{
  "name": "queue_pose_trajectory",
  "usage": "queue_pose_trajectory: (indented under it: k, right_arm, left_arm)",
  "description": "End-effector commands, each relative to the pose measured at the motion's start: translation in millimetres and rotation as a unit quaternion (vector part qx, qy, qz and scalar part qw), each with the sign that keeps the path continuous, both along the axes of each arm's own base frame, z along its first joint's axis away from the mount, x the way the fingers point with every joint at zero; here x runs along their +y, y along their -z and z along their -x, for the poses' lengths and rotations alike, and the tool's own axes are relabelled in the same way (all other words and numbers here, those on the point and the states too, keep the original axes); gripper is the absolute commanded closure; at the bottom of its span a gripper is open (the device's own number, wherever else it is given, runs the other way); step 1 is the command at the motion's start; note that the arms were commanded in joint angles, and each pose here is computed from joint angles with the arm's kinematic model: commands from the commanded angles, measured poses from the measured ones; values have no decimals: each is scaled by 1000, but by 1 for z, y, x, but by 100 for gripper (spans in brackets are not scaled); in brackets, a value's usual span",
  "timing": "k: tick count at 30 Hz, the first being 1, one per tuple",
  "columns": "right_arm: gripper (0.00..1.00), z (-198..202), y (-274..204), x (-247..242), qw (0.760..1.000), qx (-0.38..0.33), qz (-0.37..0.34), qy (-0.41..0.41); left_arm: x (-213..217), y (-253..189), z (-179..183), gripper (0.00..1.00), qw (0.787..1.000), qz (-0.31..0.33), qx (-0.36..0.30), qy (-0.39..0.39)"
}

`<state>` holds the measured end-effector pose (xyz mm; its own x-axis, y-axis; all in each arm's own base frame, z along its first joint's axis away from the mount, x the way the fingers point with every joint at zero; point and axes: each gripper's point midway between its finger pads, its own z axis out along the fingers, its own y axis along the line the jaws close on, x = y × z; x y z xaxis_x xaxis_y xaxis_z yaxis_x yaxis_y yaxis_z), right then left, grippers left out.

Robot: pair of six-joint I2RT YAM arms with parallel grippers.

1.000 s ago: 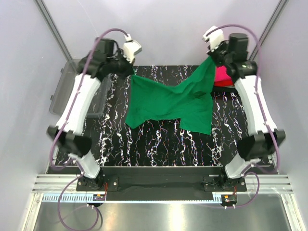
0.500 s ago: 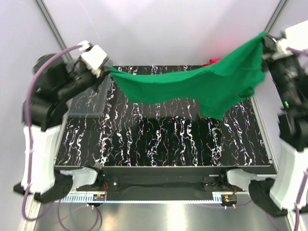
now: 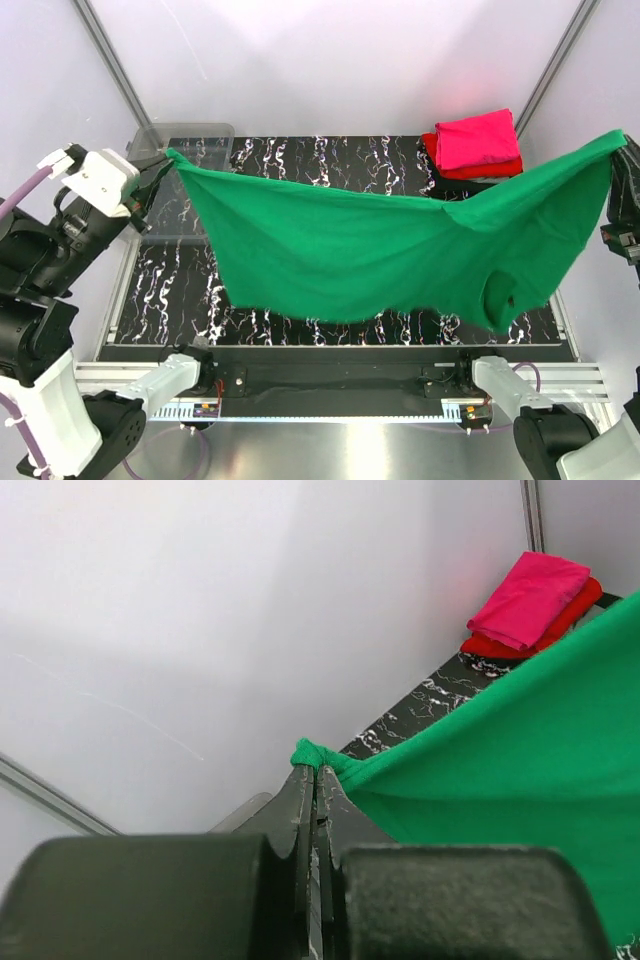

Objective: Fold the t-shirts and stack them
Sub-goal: Flatten the tshirt out

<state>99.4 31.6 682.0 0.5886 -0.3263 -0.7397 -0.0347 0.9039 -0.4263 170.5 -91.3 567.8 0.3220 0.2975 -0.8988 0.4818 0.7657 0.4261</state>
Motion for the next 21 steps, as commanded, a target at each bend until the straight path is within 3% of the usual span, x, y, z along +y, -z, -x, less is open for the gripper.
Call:
queue_pose_trajectory:
  k: [1,6,13,20,21]
  right_arm:
    - [100,-35,17,7,999,45,-2,-15]
    - [100,-103,60,14,993,114,15,-23]
    - [100,-223,216,37,954,287,42,-76]
    - [100,-331,335,44,913,392,66,-91]
    - [100,-356,358,45,903,412,74,-92]
  left_arm:
    - [2,-4,-10,100,1000,13,-1,-13]
    - [5,57,-52,100,995,-6,88,-48]
    - [5,211,-116,100,955,-83,271,-82]
    - [2,329,-198,100,914,-155,360,-101]
    - [1,327,-215,100,918,-153,351,-106]
